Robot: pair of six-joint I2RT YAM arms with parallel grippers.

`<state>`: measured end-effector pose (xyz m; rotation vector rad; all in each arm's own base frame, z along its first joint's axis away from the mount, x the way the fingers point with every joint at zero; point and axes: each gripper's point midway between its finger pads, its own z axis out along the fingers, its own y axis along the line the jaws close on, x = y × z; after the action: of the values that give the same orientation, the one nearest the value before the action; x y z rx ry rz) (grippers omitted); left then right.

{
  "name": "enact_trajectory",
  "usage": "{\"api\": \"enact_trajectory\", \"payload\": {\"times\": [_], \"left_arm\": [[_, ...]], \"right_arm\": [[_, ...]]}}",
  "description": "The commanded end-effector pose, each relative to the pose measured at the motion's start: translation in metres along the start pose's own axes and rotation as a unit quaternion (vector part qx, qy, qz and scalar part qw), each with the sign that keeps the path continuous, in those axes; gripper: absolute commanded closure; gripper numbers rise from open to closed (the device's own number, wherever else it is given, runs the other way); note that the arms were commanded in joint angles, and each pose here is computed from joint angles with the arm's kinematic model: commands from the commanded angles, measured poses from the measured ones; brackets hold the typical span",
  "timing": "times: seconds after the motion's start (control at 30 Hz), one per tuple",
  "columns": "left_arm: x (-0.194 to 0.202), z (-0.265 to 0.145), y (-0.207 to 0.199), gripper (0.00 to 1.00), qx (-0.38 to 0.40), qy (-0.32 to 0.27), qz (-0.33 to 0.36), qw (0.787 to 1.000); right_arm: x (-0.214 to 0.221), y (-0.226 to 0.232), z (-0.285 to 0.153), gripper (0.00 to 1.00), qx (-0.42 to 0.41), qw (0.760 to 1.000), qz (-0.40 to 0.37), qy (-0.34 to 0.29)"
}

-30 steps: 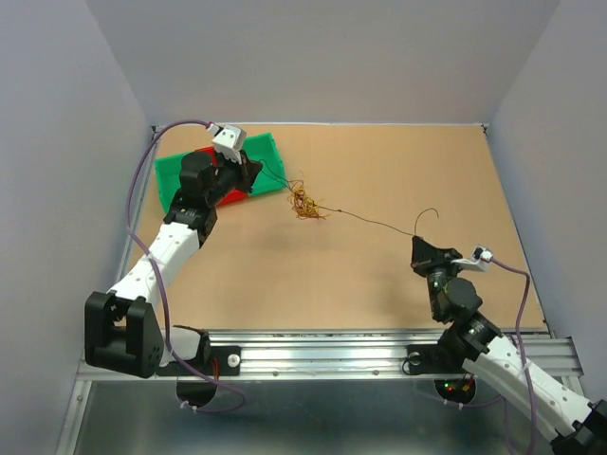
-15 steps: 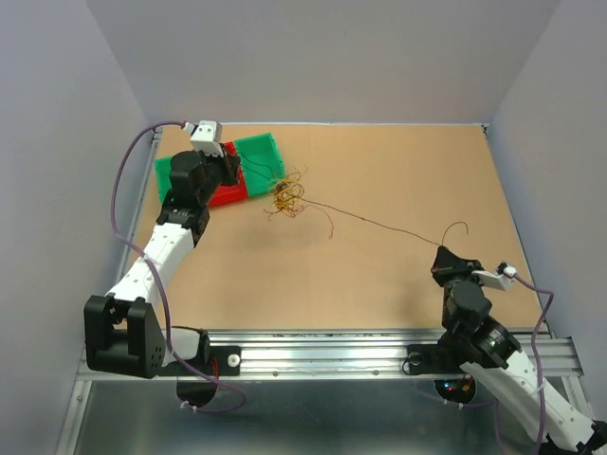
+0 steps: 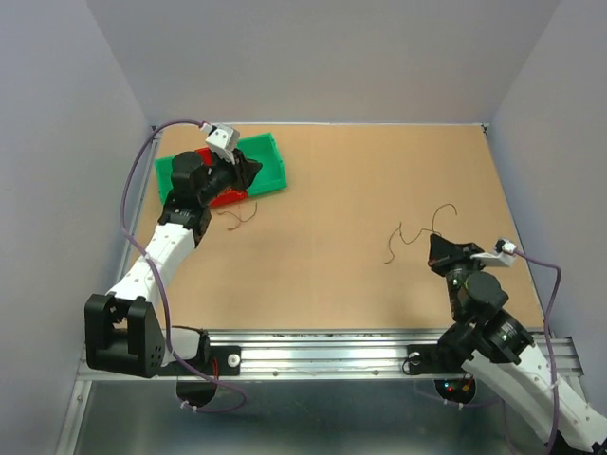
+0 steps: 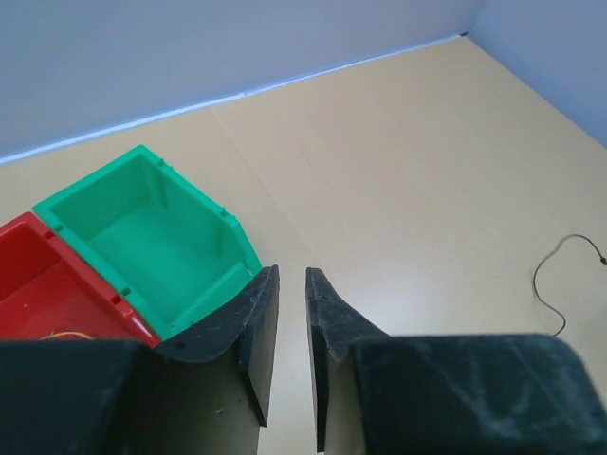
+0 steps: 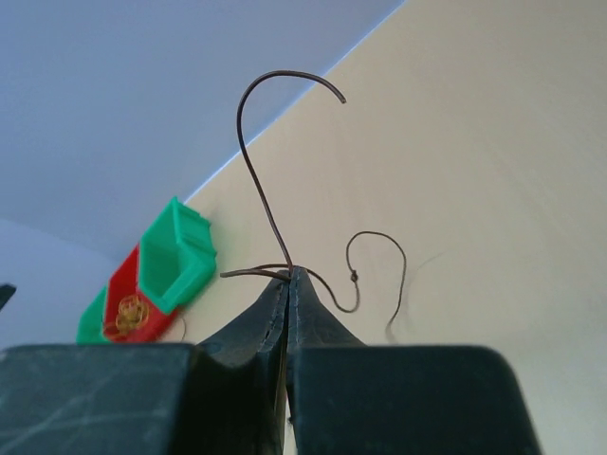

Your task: Untangle the cables

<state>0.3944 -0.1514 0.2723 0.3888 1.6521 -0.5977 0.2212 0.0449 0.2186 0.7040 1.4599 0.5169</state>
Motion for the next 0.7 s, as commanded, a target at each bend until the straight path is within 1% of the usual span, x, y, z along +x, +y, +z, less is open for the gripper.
{"api": "enact_trajectory", "payload": {"times": [0.0,0.03,0.07,0.1,0.13,0.2,0.27,0.3,0.33,0.37,0.4,0.43,0.5,0.53,0.6,0.63,0.67], "left_arm": [[-0.012,-0.002,-0.042,0.73,0.09,-0.027,0.059,0.994],[-0.007,0.0,-0.056,0.74,0.107,-0.02,0.066,0.992],[-0.005,0.0,-0.062,0.74,0.115,-0.021,0.081,0.99],[-0.004,0.0,-0.069,0.74,0.123,-0.019,0.09,0.988],[0.002,0.001,-0.082,0.74,0.139,-0.012,0.101,0.985],[0.004,0.001,-0.091,0.74,0.144,-0.01,0.113,0.983],[0.007,0.003,-0.093,0.64,0.138,-0.006,0.116,0.984],[0.005,0.004,-0.088,0.59,0.123,-0.007,0.115,0.986],[0.003,0.005,-0.084,0.53,0.11,-0.009,0.115,0.987],[0.001,0.007,-0.077,0.5,0.088,-0.01,0.111,0.99],[0.0,0.01,-0.066,0.48,0.056,-0.01,0.106,0.993],[-0.007,0.012,-0.04,0.42,-0.021,-0.015,0.092,0.995],[-0.009,0.012,-0.002,0.26,-0.106,-0.015,0.074,0.991],[-0.019,0.011,0.017,0.13,-0.153,-0.023,0.066,0.986],[0.002,0.018,0.045,0.1,-0.203,0.026,0.058,0.977],[-0.008,0.022,0.055,0.09,-0.226,0.028,0.06,0.972],[0.005,0.024,0.062,0.09,-0.237,0.056,0.06,0.968]], "right_arm": [[-0.003,0.066,0.0,0.99,-0.106,0.993,-0.035,0.044],[-0.002,0.081,0.0,0.99,-0.13,0.989,-0.043,0.056],[0.003,0.088,0.003,0.99,-0.133,0.987,-0.054,0.068],[0.017,0.091,0.011,0.99,-0.127,0.985,-0.075,0.091],[0.013,0.109,0.012,0.99,-0.146,0.981,-0.081,0.097],[0.016,0.122,0.017,0.99,-0.156,0.978,-0.09,0.106],[0.022,0.142,0.025,0.99,-0.18,0.972,-0.101,0.114],[0.014,0.157,0.026,1.0,-0.193,0.97,-0.098,0.109],[0.022,0.167,0.03,1.0,-0.205,0.965,-0.108,0.121],[0.024,0.175,0.032,1.0,-0.215,0.962,-0.113,0.128],[0.013,0.195,0.033,0.99,-0.232,0.959,-0.108,0.12],[0.025,0.201,0.038,0.99,-0.238,0.954,-0.118,0.138],[0.022,0.216,0.041,0.99,-0.251,0.951,-0.116,0.137],[0.018,0.227,0.042,0.99,-0.26,0.949,-0.114,0.135],[0.025,0.232,0.047,1.0,-0.263,0.947,-0.119,0.143],[0.025,0.235,0.048,0.99,-0.266,0.946,-0.119,0.142],[0.026,0.235,0.049,0.99,-0.265,0.946,-0.121,0.143]]}}
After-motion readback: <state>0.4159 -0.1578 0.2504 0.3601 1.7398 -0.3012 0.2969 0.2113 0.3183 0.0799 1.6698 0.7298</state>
